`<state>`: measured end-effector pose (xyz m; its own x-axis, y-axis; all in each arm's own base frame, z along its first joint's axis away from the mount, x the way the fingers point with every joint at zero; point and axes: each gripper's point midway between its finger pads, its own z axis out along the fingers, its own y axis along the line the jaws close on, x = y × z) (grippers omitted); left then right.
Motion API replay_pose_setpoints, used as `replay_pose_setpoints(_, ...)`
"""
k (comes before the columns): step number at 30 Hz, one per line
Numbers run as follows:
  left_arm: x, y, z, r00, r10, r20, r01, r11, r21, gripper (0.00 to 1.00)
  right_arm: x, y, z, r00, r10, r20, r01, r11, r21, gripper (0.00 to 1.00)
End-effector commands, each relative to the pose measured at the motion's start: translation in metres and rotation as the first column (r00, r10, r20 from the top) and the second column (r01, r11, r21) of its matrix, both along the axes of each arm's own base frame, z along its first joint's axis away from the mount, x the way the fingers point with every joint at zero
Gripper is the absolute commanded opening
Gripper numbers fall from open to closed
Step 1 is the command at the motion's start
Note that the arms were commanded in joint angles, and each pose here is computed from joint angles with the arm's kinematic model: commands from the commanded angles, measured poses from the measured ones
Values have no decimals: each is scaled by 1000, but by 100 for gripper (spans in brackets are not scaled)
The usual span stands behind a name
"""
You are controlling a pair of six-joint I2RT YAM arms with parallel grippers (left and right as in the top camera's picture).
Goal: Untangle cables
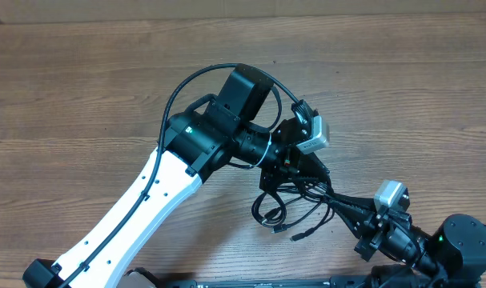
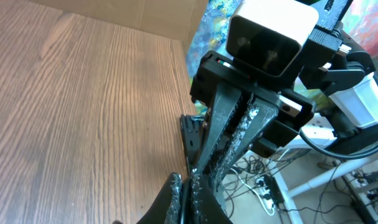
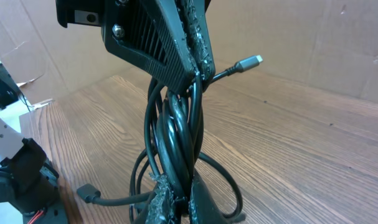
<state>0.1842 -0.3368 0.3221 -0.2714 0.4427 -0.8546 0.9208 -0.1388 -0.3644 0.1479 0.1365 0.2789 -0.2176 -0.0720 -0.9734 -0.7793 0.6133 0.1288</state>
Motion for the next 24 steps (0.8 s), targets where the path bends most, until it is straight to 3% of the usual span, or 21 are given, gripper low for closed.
replay_pose_setpoints(1, 4, 3, 3, 999, 33, 16, -34, 999, 21, 4, -8, 7, 8, 997, 61, 43, -62, 998, 8, 4)
replay_pose_setpoints(5, 9, 3, -1, 998, 59, 35, -60, 997, 41, 4, -8, 7, 8, 997, 62, 43, -62, 998, 8, 4)
replay_pose_setpoints(10, 34, 3, -7, 978, 208, 34, -210, 972, 102, 4, -9, 7, 7, 997, 66, 33, -67, 998, 10, 4)
replay_pose_setpoints(17, 84, 10, -14, 853, 522, 20, -516, 836, 188, 4, -14, 10, 2, 996, 91, 1, -91, 996, 18, 4)
replay_pose_setpoints(24, 91, 10, -12, 827, 562, 8, -553, 812, 186, 4, -14, 10, 2, 996, 91, -3, -91, 996, 18, 4)
